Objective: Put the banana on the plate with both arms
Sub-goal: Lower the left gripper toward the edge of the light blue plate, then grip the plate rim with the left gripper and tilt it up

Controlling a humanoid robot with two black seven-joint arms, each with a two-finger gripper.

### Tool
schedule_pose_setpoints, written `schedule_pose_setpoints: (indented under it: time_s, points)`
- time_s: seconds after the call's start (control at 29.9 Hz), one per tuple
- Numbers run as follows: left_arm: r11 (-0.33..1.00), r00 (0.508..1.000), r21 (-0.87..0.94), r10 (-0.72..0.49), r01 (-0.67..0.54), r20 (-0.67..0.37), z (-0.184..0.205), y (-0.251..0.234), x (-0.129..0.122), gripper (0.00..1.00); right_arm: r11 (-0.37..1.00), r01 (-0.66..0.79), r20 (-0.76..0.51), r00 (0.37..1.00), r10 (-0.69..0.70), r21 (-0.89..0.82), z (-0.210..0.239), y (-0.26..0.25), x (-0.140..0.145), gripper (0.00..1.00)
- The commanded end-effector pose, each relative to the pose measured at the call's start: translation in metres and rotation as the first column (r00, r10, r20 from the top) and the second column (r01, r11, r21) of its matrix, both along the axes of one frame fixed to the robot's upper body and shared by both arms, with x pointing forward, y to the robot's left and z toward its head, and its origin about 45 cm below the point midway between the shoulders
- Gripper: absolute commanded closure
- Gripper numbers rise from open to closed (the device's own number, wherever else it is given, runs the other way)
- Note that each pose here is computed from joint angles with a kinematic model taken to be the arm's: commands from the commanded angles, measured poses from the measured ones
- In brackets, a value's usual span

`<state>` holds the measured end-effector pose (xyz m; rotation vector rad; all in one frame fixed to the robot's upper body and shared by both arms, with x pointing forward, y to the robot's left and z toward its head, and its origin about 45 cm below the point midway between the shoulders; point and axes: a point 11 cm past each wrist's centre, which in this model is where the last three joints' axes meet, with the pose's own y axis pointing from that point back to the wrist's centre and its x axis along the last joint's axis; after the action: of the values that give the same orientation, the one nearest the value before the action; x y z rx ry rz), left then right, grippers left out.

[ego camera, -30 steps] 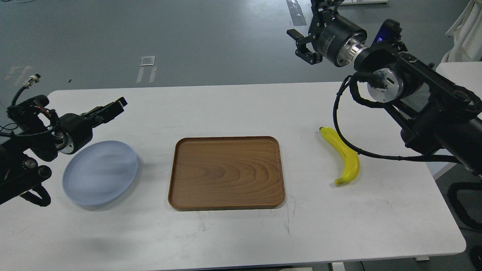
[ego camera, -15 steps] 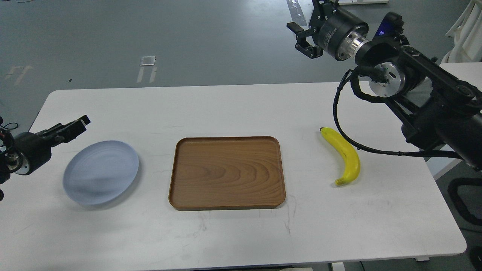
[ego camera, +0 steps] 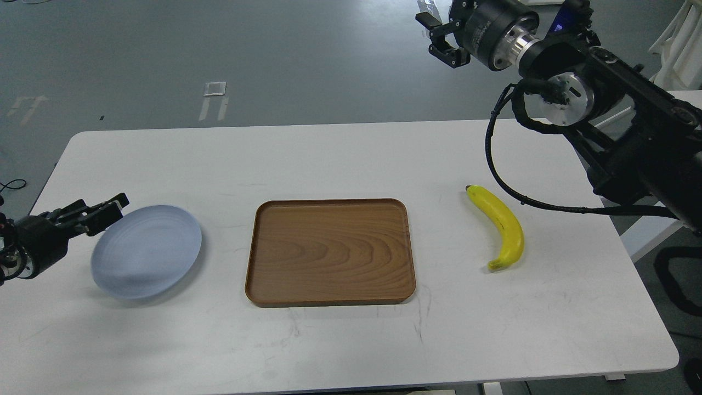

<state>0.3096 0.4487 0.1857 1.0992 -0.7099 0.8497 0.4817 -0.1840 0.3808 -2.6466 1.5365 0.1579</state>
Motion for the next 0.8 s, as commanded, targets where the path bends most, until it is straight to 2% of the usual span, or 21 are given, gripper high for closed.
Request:
schedule_pose_setpoints:
  time_s: [0.0, 0.77]
  points:
    - [1.000, 1.000, 0.007, -0.004, 0.004, -0.017, -0.007, 0.000, -0.006, 0.04, 1.000, -0.002, 0.000, 1.000, 0.002, -0.002, 0.000, 0.001, 0.000, 0.00]
    - [0.999, 0.994, 0.028, 0.035, -0.032, -0.105, -0.044, 0.013, -0.033, 0.04, 1.000, 0.001, 0.002, 1.000, -0.001, 0.005, 0.000, -0.001, 0.000, 0.00]
